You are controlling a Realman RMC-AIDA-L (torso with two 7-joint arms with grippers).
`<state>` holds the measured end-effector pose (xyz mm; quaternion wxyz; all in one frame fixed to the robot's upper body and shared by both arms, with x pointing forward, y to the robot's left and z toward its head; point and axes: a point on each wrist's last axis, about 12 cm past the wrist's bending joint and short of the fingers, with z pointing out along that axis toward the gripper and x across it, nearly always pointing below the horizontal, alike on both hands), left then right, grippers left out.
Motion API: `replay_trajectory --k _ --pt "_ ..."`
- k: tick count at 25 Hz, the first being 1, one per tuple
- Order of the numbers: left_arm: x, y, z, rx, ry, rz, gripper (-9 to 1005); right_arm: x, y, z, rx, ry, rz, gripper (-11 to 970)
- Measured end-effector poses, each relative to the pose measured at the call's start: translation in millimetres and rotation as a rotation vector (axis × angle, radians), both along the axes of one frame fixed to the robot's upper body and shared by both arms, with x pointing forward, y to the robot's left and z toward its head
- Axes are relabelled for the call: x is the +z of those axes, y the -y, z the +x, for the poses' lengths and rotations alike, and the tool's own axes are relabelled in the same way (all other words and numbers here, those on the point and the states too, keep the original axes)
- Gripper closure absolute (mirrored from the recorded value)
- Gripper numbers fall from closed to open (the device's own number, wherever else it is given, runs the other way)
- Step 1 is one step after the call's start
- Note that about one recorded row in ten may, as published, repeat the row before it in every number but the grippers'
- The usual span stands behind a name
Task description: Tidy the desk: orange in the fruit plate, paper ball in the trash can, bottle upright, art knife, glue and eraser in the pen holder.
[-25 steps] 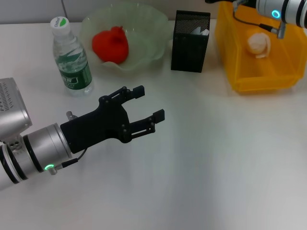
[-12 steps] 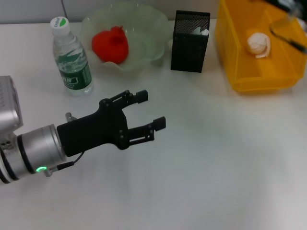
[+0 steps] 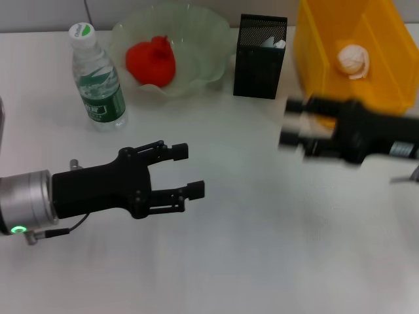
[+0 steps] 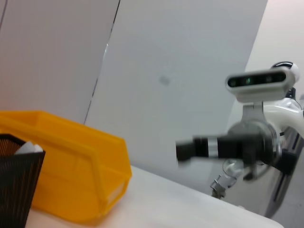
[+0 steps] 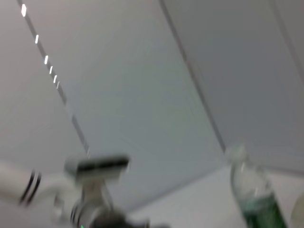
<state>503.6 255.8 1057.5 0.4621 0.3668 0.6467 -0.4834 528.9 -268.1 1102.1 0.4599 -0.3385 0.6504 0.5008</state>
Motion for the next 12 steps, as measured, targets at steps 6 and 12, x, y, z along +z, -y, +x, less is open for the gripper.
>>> replay_trajectory --k 6,12 --pt "0.9 -7.2 -1.6 -0.033 -0.049 0.026 156 -32.6 -18.0 -9.8 0.06 0.005 -0.143 174" --pt "-1.1 -10.0 -3.4 -0.059 -0.08 0.058 156 -39.2 -23.6 -12.6 0.07 0.02 -0.165 174"
